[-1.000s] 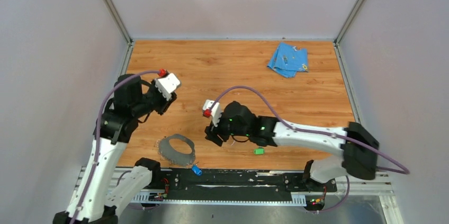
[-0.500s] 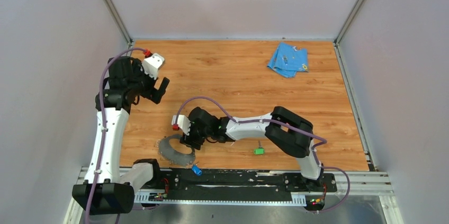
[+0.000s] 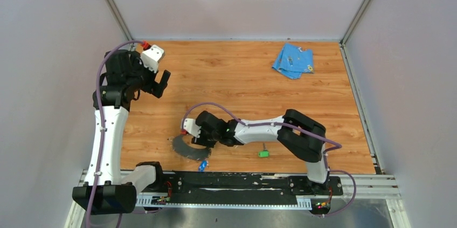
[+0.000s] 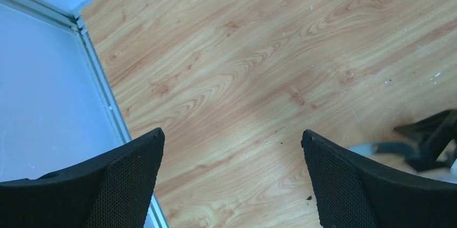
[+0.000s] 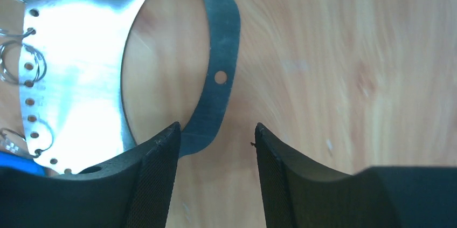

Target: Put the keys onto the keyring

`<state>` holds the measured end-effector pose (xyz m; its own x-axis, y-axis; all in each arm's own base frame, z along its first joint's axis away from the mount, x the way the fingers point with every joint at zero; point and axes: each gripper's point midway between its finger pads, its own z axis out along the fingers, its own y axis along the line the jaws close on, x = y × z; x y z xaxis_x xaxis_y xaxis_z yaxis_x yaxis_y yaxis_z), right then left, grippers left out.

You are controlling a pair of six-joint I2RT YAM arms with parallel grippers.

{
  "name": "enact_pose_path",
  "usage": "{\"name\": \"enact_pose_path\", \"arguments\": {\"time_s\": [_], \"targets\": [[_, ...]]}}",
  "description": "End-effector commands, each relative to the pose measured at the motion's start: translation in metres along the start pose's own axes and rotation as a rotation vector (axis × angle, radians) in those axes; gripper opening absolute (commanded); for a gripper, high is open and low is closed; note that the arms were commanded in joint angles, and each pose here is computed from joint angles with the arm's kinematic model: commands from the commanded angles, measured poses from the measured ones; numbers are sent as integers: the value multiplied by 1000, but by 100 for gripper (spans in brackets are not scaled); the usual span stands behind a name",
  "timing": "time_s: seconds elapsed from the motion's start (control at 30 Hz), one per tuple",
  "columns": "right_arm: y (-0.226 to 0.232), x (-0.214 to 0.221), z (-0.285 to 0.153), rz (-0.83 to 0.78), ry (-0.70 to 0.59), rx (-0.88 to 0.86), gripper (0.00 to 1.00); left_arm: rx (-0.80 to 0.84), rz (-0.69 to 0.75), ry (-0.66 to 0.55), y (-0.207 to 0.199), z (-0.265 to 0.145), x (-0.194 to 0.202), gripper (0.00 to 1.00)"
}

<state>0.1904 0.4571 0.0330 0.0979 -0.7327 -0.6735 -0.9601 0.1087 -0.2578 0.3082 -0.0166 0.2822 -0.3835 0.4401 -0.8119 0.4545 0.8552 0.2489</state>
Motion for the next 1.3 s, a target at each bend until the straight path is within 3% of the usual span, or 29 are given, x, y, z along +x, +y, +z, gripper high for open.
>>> {"name": "enact_pose_path", "arguments": {"time_s": [0.0, 0.1, 0.23, 0.37, 0.53, 0.73, 0.97, 1.27], "targets": [[-34, 114, -42, 37, 335, 129, 55, 10, 23, 1, 2, 1, -1, 100], [-43, 143, -68, 97, 397, 172, 53, 57, 15, 11, -6, 8, 6, 100], [-50, 154, -97, 187, 386, 208, 53, 150, 5, 23, -26, 19, 22, 100], [-63, 122, -115, 229, 255, 196, 56, 213, -2, 52, -40, 27, 42, 100], [-86, 54, -120, 234, 27, 57, 61, 252, 6, 90, -48, 36, 60, 100], [-115, 19, -100, 255, -73, -99, 58, 292, -13, 119, -52, 46, 69, 100], [-86, 9, -63, 232, -147, -391, 57, 315, -42, 132, -55, 51, 71, 100], [-75, 20, -28, 134, -89, -405, 56, 304, -36, 123, -54, 48, 69, 100]]}}
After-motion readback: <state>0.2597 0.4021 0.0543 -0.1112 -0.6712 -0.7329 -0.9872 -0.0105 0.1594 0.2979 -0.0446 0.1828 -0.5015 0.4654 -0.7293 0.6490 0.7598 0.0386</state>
